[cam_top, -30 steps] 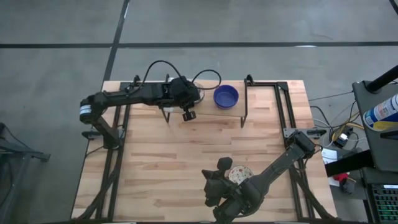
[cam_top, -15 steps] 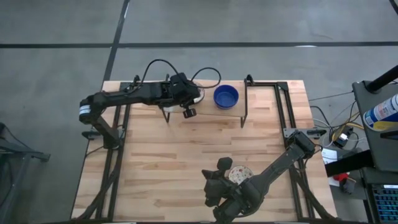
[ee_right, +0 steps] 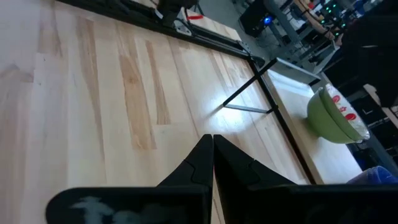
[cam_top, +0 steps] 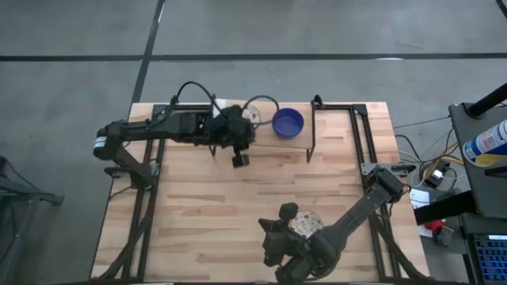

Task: Pick & Place Mini bowls
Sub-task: Stack the red patterned bowl on the red patterned bowl on the shelf

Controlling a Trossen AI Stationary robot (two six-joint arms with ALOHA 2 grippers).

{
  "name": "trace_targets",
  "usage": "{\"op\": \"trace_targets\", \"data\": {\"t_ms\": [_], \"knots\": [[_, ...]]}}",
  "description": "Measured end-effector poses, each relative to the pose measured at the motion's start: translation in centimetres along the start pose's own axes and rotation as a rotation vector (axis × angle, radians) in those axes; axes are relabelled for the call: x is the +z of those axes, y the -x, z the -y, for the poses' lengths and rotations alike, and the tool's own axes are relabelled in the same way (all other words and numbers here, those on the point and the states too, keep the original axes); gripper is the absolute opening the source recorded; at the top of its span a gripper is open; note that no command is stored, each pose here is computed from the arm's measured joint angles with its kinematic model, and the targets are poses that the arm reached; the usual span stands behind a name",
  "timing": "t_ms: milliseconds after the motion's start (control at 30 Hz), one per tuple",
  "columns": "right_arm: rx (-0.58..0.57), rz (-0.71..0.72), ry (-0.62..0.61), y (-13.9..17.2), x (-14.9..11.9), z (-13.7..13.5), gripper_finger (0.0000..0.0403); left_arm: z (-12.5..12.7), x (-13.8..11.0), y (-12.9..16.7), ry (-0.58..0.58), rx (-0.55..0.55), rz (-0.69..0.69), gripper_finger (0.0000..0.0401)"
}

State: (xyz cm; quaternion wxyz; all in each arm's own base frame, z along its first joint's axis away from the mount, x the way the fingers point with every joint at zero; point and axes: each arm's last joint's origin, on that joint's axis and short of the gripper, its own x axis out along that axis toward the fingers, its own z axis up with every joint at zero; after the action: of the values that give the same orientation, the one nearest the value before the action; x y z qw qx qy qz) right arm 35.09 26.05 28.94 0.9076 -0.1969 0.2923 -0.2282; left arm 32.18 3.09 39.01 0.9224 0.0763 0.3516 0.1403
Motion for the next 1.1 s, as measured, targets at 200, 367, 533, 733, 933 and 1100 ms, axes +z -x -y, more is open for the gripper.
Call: {"op": "trace_targets", "data": {"t_ms": [200,367,533,733,933,1100], "knots": [[0.011,0.029,-0.011,1.4,-0.1,-0.5,0.0008,3.1,0.0,1.1,-0.041,-0.087,0.024,0.0071],[0.032,0.037,-0.025,2.3,-0.3,-0.9,0.0008,6.4,-0.9,1.5,-0.071,-0.188,0.043,0.0071],[0.092,0.006,-0.058,2.9,-0.8,-1.4,0.0008,10.2,-2.3,1.5,-0.051,-0.273,0.128,0.0071],[0.13,-0.082,-0.113,3.1,-1.7,-1.3,0.0008,13.8,-5.2,2.7,-0.037,-0.392,0.241,0.0071],[0.23,-0.191,-0.129,3.1,-2.1,-1.4,0.0008,16.6,-8.7,4.4,-0.003,-0.526,0.376,0.0071],[0.324,-0.292,-0.176,2.9,-2.2,-1.5,0.0009,17.7,-10.9,5.7,0.026,-0.622,0.503,0.0071]]}}
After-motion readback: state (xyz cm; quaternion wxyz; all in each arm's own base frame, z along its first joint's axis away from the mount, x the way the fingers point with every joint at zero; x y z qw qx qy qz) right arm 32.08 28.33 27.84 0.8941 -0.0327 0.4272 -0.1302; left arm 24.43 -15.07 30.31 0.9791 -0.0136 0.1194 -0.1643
